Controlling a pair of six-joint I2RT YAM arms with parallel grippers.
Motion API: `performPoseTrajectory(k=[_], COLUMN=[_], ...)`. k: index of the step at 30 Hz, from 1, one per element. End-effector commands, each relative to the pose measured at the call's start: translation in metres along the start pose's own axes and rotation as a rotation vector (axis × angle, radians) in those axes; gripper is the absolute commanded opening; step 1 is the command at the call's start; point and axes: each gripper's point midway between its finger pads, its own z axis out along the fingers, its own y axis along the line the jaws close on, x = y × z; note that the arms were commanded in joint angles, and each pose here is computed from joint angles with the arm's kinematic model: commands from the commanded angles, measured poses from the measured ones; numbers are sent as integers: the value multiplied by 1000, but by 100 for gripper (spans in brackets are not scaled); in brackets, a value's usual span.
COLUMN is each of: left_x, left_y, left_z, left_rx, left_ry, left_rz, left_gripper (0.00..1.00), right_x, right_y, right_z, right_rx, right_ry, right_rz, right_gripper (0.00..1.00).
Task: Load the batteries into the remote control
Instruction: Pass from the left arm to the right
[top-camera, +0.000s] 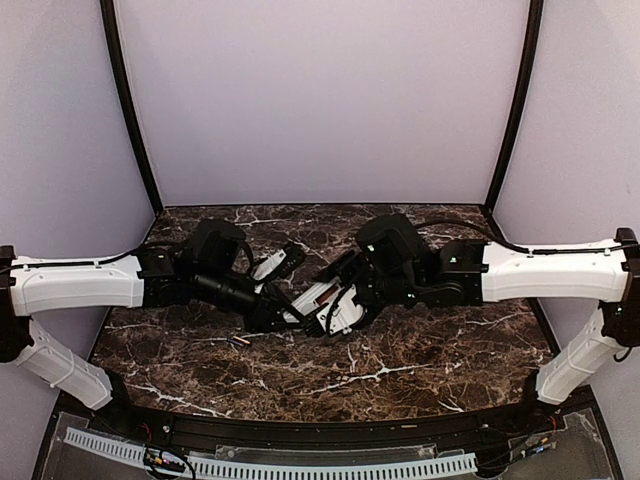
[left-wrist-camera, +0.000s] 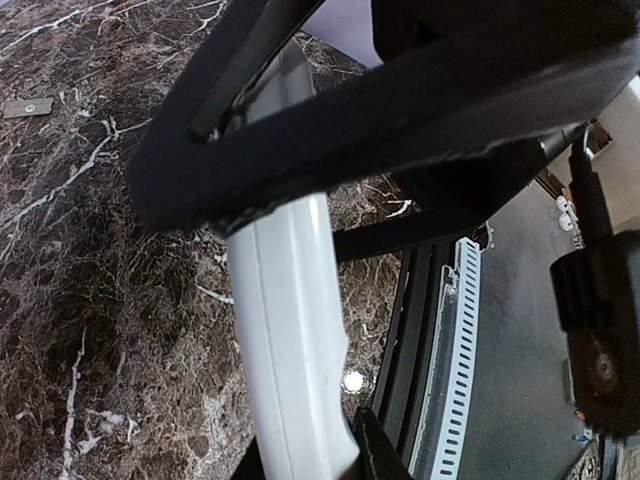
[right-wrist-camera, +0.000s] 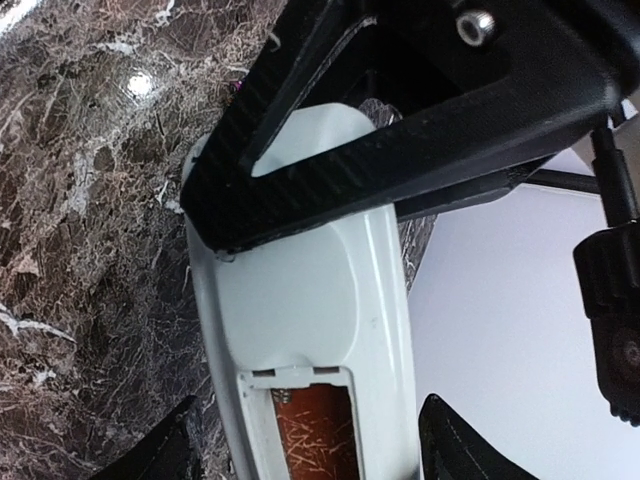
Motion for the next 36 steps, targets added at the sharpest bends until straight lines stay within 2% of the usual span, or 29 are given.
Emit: performPoseTrajectory(k=[1, 8, 19, 20, 22, 23, 24, 26, 30, 36], left_x=[-8, -4, -3, -2, -6, -6, -6, -7, -12, -14], left_y=[-4, -2, 9, 14, 21, 22, 25, 25, 23, 50], left_z=[-5, -3, -4, -5, -7, -7, -8, -10, -21, -46], left_rx=[10, 5, -13, -24, -47, -50, -56, -53, -51, -194], left_ry=[-9, 9, 26, 34, 35, 38, 40, 34, 0, -46], left_rz=[-6, -7, -41, -60, -90, -98, -106, -109, -100, -130], left_gripper=[0, 0, 2, 8, 44, 52, 64, 75, 85, 87], right_x=[-1, -3, -5, -5, -5, -4, -2, -1, -4, -20], right_y=[-17, -14, -1, 3, 13, 19, 26, 42, 79, 124], right_z=[11, 16, 11, 11, 12, 13, 13, 15, 23, 39], right_rx=[49, 42, -11, -24, -53, -68, -84, -121, -219, -402], right_ry=[39, 34, 19, 17, 17, 22, 28, 38, 24, -25], right_rz=[8, 39, 133, 153, 195, 219, 244, 305, 446, 663], right_gripper=[67, 43, 15, 14, 13, 13, 12, 12, 11, 11])
